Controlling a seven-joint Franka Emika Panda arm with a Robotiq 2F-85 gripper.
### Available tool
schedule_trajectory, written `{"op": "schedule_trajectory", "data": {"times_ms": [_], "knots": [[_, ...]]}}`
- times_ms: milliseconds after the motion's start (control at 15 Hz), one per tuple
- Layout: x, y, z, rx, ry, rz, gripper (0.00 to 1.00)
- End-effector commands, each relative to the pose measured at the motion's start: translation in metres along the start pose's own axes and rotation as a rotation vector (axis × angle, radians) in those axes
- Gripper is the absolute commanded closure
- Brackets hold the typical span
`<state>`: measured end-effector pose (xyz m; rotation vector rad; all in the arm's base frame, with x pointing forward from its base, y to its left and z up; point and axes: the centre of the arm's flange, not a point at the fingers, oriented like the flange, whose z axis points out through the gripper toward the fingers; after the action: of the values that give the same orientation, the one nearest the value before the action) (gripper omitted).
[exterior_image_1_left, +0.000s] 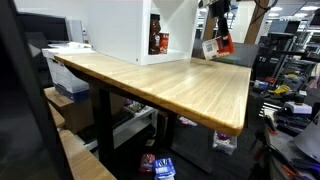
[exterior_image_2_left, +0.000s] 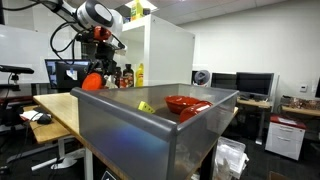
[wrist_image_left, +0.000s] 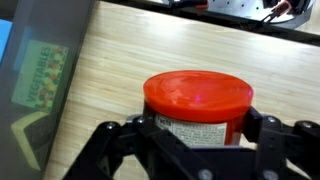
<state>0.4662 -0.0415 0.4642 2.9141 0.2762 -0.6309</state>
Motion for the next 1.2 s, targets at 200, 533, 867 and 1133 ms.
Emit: {"op": "schedule_trajectory", "data": {"times_ms": [200, 533, 867, 1133], "knots": [[0.0, -0.001, 0.0, -0.003, -0.228, -0.107, 0.46], [0.001, -0.003, 0.017, -0.028, -0.36, -0.141, 0.46], [0.007, -0.004, 0.037, -0.071, -0.478, -0.15, 0.46], [0.012, -0.005, 0.053, -0.112, -0.56, -0.157, 0.46]]}}
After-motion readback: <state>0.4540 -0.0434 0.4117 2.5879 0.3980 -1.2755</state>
